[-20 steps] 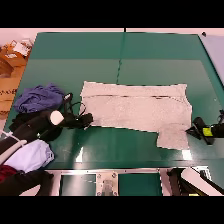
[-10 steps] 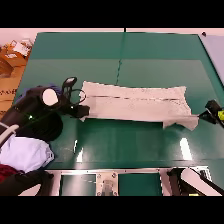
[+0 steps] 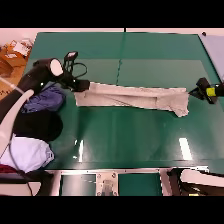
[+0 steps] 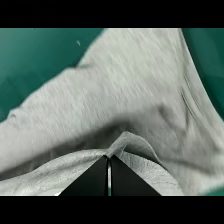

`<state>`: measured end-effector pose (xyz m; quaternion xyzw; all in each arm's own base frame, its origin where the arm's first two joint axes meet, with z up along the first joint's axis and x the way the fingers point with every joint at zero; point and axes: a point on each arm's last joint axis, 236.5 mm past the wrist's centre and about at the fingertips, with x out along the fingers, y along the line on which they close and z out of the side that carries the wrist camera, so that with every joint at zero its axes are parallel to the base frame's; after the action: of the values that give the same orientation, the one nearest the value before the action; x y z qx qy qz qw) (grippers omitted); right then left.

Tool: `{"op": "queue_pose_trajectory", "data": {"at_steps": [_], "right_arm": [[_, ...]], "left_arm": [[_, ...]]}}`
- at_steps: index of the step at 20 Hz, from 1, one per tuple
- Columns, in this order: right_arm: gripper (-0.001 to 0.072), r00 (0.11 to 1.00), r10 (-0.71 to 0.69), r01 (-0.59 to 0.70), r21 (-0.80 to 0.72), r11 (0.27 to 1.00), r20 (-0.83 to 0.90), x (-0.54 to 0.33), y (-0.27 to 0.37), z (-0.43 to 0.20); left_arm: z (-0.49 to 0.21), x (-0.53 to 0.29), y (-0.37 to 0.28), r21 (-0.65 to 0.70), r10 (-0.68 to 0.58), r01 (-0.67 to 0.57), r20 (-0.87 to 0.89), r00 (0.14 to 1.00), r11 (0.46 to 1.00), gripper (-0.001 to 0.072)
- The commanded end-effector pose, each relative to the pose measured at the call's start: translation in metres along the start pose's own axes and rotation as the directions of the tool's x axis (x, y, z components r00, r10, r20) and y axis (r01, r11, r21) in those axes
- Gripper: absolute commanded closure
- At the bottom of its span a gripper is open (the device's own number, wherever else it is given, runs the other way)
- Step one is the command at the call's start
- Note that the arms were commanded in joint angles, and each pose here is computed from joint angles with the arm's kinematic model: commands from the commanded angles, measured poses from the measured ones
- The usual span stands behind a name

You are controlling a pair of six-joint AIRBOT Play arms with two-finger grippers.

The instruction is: Fold the shirts.

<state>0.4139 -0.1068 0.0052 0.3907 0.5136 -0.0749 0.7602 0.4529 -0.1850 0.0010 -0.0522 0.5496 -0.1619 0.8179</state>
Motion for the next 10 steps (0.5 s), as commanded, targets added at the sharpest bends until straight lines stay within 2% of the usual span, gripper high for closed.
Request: {"op": "queue_pose_trajectory", "data": {"at_steps": [1,3,4,5,6,7,10], "right_arm": [[0.0701,0.999,0.052,-0.052,-0.029,0.998,0.006,0.052,0.019,0.032],[0.0701,0.999,0.046,-0.046,-0.027,0.999,-0.015,0.075,0.016,0.039],[0.07,0.999,0.043,-0.044,-0.022,0.999,-0.024,0.084,0.013,0.041],[0.066,0.999,0.04,-0.041,-0.02,0.999,-0.03,0.09,0.01,0.044],[0.0515,0.999,0.037,-0.038,-0.014,0.999,-0.02,0.088,0.006,0.05],[0.0381,0.999,0.039,-0.039,-0.013,0.999,0.001,0.08,0.002,0.059],[0.0159,0.998,0.047,-0.046,-0.046,0.998,0.032,0.033,-0.02,0.086]], "left_arm": [[0.031,0.038,0.003,0.028,-0.051,0.051,0.014,0.999,0.998,0.0686],[0.032,0.065,-0.001,-0.001,-0.092,0.092,0.009,0.996,0.996,0.0677],[0.033,0.073,0.001,-0.012,-0.095,0.095,0.015,0.995,0.995,0.039],[0.036,0.078,0.003,-0.016,-0.09,0.09,0.027,0.996,0.996,-0.0013],[0.04,0.076,0.007,-0.01,-0.079,0.08,0.045,0.996,0.997,0.0056],[0.046,0.071,0.009,-0.007,-0.075,0.075,0.054,0.996,0.997,0.0057],[0.058,0.032,0.034,-0.022,-0.062,0.062,0.005,0.998,0.998,0.0057]]}}
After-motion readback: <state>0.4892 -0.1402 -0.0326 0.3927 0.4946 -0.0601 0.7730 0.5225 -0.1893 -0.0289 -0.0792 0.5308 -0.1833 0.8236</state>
